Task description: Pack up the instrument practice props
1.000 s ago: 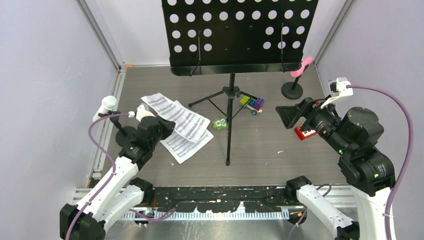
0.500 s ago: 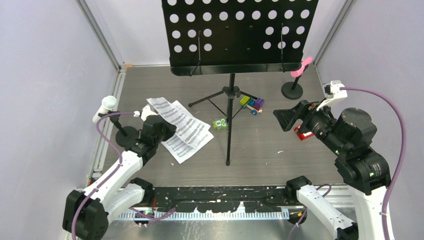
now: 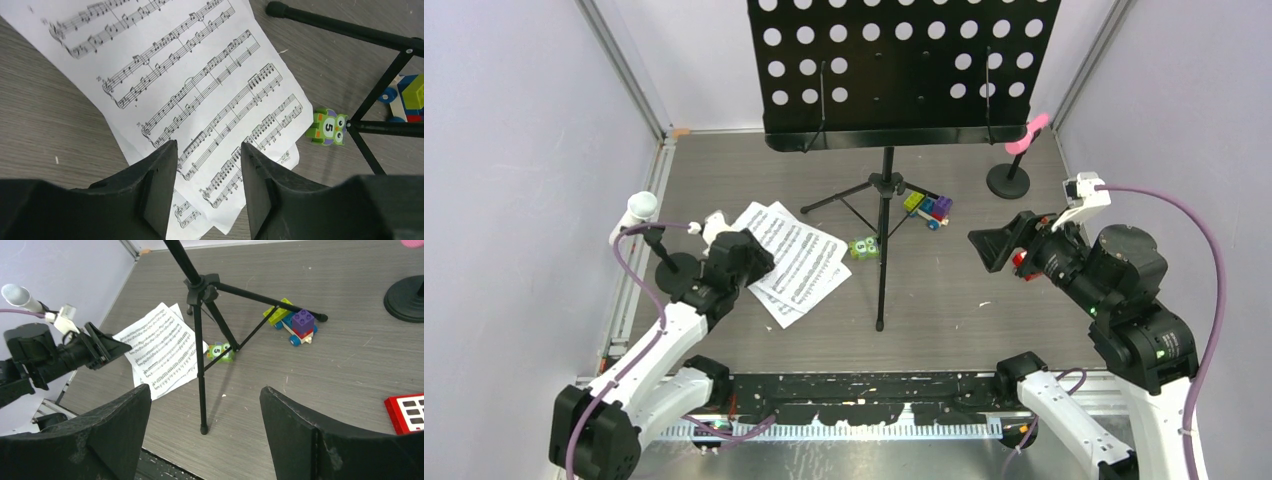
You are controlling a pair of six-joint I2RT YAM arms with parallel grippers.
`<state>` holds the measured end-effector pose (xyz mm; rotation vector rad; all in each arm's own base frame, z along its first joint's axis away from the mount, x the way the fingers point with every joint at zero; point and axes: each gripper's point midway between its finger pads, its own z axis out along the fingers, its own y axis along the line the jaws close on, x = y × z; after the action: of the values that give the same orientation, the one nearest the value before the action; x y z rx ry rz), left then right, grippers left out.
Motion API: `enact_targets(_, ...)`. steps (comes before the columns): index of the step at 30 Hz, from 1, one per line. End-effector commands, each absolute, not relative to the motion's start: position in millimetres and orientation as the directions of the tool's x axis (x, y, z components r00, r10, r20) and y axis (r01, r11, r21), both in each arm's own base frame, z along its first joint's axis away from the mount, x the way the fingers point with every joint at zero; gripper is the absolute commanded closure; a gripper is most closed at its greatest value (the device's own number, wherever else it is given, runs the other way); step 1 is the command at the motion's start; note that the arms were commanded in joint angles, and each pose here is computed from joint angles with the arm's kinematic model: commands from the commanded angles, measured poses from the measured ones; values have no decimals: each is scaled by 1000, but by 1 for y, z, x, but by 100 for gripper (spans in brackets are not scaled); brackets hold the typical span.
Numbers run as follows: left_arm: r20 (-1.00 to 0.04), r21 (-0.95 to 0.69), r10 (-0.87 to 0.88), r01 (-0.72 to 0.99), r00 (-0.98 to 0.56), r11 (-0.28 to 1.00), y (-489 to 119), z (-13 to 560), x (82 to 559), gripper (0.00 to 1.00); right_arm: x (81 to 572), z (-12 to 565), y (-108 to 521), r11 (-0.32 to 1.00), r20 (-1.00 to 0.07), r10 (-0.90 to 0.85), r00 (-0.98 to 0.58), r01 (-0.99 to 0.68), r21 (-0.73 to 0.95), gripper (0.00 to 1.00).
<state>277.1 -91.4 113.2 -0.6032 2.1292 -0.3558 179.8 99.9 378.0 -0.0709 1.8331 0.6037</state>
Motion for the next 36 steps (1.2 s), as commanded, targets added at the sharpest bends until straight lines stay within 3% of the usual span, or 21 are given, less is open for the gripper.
enact_targets(1, -747, -422, -505, -279, -431, 863, -76, 152, 281, 47, 175, 365, 98, 866, -892, 253, -375, -323, 382, 16)
enact_targets(7, -800, -399, -458, -227, -387, 889, -68, 195, 274, 40, 175, 338, 85, 884, -867, 308, -393, -219, 413, 15)
enact_targets(12, -838, -374, -364, -57, -406, 926, -83, 230, 267, 36, 179, 313, 71, 886, -838, 388, -384, -93, 454, 13)
enact_targets(23, -871, -370, -289, 144, -397, 918, -102, 252, 247, 16, 179, 246, 66, 834, -730, 523, -440, 86, 546, 11)
enact_targets(27, -865, -397, -263, 263, -428, 880, -123, 251, 241, 6, 184, 227, 75, 793, -686, 573, -448, 91, 603, 11)
enact_targets(31, -869, -430, -269, 365, -416, 826, -144, 256, 242, 5, 194, 218, 96, 731, -632, 616, -470, 42, 681, 11)
enact_targets(36, -901, -433, -363, 479, -236, 764, -156, 287, 254, 5, 209, 217, 119, 633, -540, 675, -502, 20, 773, 11)
